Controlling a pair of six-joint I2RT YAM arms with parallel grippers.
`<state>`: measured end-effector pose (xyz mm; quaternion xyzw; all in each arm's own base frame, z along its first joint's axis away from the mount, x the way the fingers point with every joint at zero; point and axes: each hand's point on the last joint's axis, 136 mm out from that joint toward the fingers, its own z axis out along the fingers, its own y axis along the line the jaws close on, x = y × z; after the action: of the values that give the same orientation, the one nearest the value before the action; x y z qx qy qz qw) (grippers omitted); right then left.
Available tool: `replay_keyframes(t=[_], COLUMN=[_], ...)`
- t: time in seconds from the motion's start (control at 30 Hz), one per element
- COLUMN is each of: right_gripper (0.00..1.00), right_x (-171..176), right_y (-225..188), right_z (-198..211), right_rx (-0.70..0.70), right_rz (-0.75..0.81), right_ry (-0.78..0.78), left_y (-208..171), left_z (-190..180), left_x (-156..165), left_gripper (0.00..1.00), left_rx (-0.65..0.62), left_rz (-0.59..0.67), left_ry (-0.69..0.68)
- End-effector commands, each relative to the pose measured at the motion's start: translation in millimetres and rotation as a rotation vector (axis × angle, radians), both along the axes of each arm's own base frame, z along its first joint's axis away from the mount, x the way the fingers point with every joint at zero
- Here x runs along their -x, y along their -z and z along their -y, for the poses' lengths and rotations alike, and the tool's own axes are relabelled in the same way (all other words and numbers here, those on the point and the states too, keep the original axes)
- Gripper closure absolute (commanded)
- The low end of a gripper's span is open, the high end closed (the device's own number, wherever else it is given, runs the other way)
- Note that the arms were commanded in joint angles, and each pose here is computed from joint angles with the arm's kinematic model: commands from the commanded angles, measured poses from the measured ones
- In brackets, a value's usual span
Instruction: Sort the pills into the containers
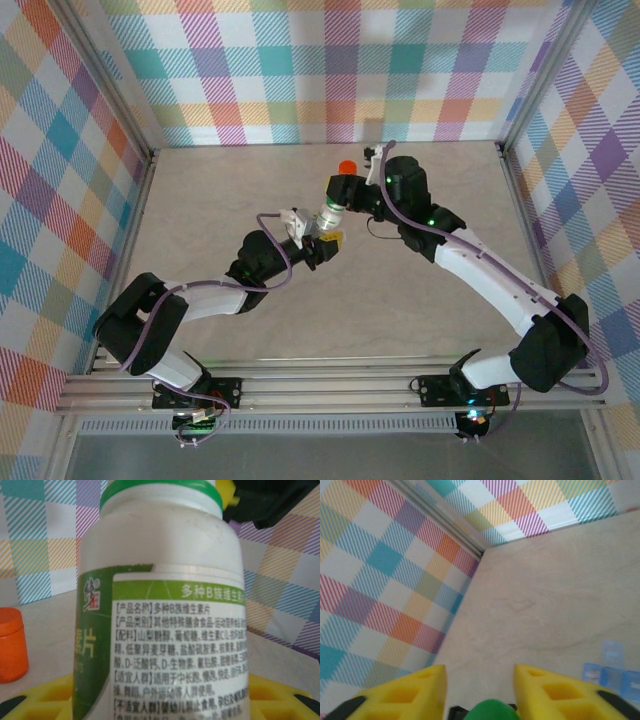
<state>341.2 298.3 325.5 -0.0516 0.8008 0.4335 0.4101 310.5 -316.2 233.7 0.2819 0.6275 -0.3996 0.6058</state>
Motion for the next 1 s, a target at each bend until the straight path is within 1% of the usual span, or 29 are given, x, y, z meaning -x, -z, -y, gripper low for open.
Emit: replay_keyframes(t=[0.0, 0.17, 0.27, 0.6, 0.67, 0.8, 0.97], right_gripper=[0.57, 0.56, 0.55, 0.52, 0.5, 0.51, 0.5], right_x=[12, 24, 27, 37, 42, 52, 52], right_y=[-11, -34, -41, -44, -41, -37, -32], right_z=[4, -8, -10, -10, -14, -24, -23], right_rx=[0.05, -0.017, -0.025, 0.019, 0.024, 0.042, 0.066], right_rz=[0.042, 0.059, 0.069, 0.041, 0.015, 0.0, -0.017], right_ry=[-0.033, -0.125, -0.15, -0.193, -0.226, -0.283, -0.262], left_y=[-38, -30, -27, -11, -8, -3, 2], left_z=[4, 10, 12, 17, 18, 21, 22], left_x=[4, 2, 2, -9, -12, -15, -17], left_gripper=[1.0, 1.0, 1.0, 1.0, 1.0, 1.0, 1.0], left_rx=[0.053, 0.039, 0.034, -0.029, -0.04, -0.051, -0.054], left_rz=[0.098, 0.075, 0.069, 0.016, 0.004, -0.015, -0.031], left_ry=[0.02, 0.042, 0.052, 0.033, 0.028, 0.032, 0.03])
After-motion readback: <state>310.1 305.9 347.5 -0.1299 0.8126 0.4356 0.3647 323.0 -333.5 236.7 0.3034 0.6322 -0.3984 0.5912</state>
